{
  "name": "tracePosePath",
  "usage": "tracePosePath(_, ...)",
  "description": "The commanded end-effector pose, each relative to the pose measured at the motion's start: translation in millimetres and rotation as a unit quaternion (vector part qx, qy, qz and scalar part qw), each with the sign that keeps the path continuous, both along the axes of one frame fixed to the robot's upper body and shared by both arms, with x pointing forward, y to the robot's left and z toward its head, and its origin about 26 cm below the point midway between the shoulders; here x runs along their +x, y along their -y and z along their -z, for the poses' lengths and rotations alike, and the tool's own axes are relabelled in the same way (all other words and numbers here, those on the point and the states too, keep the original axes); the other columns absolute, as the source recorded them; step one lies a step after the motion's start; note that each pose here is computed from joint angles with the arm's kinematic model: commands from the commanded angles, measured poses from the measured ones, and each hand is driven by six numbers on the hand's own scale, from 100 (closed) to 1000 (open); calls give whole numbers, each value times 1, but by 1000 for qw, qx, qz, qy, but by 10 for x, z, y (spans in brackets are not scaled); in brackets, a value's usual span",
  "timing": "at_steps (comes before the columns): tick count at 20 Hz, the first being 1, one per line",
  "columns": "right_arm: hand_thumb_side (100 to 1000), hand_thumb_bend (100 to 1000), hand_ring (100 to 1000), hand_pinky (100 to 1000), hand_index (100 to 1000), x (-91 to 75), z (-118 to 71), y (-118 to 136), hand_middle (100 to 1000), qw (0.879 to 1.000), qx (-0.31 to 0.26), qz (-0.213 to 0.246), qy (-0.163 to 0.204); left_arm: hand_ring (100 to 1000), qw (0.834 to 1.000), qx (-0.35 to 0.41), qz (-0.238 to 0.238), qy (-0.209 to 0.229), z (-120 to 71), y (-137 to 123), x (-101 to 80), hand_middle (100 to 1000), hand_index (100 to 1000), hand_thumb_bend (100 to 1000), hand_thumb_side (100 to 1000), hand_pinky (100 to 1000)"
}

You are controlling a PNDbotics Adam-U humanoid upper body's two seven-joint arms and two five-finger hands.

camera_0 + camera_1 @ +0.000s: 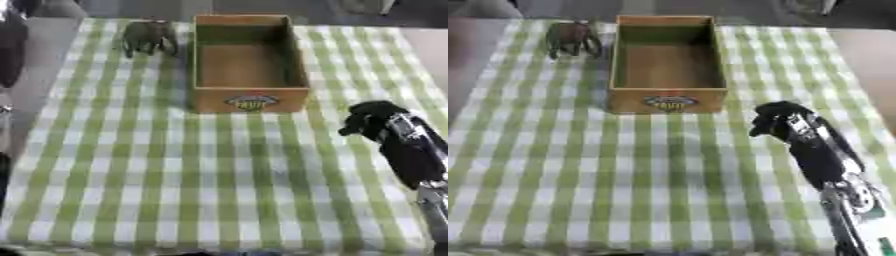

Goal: Pick up objects on the table and place them in the box.

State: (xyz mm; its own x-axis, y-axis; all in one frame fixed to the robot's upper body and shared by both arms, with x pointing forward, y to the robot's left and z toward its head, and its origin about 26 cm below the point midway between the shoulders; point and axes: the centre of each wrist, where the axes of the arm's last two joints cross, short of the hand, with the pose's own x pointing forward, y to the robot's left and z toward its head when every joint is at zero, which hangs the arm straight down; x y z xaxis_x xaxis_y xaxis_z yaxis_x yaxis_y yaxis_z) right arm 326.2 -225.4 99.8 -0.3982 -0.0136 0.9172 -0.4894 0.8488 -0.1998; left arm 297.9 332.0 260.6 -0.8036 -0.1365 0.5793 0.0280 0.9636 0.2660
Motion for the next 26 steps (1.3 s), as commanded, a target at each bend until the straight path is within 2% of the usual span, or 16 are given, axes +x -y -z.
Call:
tracePosePath(1, 791, 100, 568, 672, 707, -2, -73, 45, 554, 1000, -8, -1, 13, 705, 997, 3, -19, 80, -397, -75, -96, 690, 705, 100, 565, 702)
tracePosePath(4, 791, 100, 568, 671, 707, -5, -65, 43, 554, 1000, -9, -3, 11, 695, 987, -12, -37, 155, -740, -106, -167, 682, 711, 100, 565, 695)
tracePosePath(6, 791, 100, 568, 671, 707, -6, -59, 42, 553, 1000, -11, -5, 10, 689, 980, -26, -54, 192, -930, -131, -189, 677, 712, 100, 501, 690)
tracePosePath(7, 791, 100, 568, 671, 707, -7, -57, 41, 553, 1000, -11, -5, 9, 683, 976, -34, -64, 207, -1015, -153, -190, 673, 714, 100, 441, 687)
tracePosePath(11, 788, 100, 569, 671, 707, -10, -49, 40, 553, 1000, -14, -9, 8, 678, 963, -53, -111, 238, -1290, -302, -118, 672, 718, 100, 439, 685)
tracePosePath(13, 785, 100, 569, 671, 707, -15, -43, 49, 553, 1000, -16, -9, 7, 678, 960, -57, -137, 237, -1399, -422, -43, 671, 719, 100, 435, 685)
tracePosePath(15, 784, 100, 569, 671, 707, -18, -37, 59, 553, 1000, -18, -9, 6, 681, 955, -56, -173, 234, -1494, -574, 47, 674, 719, 100, 484, 686)
tracePosePath(17, 782, 100, 570, 671, 707, -22, -28, 68, 552, 1000, -20, -9, 5, 688, 952, -54, -214, 212, -1547, -755, 174, 680, 721, 100, 542, 689)
tracePosePath(20, 783, 100, 569, 671, 707, -29, -12, 87, 552, 1000, -24, -9, 2, 700, 943, -38, -278, 179, -1605, -1026, 333, 687, 725, 100, 571, 691)
tracePosePath(24, 784, 100, 569, 671, 707, -37, 11, 112, 552, 1000, -30, -7, -2, 713, 924, 21, -355, 138, -1553, -1283, 565, 703, 743, 100, 563, 692)
tracePosePath(26, 785, 100, 569, 671, 707, -39, 19, 118, 552, 999, -32, -8, -4, 717, 911, 69, -391, 112, -1474, -1366, 703, 713, 760, 100, 508, 693)
